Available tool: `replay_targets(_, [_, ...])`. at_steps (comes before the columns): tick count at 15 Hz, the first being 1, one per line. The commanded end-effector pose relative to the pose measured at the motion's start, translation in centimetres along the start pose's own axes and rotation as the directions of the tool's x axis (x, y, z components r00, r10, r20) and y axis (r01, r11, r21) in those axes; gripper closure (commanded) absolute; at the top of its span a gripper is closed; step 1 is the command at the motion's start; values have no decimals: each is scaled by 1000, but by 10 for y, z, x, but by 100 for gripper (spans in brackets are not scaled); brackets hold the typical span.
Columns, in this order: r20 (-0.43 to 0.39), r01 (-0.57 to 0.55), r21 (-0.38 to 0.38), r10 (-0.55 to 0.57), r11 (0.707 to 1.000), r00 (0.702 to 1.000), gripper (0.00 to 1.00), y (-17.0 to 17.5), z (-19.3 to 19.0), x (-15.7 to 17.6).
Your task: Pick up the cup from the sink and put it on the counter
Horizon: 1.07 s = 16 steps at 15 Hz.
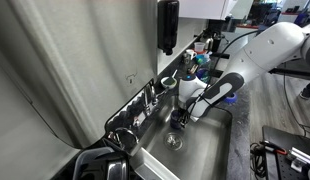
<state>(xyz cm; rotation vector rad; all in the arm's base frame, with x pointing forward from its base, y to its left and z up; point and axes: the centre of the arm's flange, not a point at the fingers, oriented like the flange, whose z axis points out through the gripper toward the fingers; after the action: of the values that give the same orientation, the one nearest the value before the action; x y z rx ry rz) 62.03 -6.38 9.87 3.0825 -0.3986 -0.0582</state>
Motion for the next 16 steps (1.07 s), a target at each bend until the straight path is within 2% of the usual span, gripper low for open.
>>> replay_targets(1, [-22,23,11,-22,1000,1000,96,11,-22,-11])
replay_targets(11, [-81,110,7,-109,994,991,96,18,-116,-59])
replay_targets(16, [-64,60,20,-58,998,996,96,21,-162,-83])
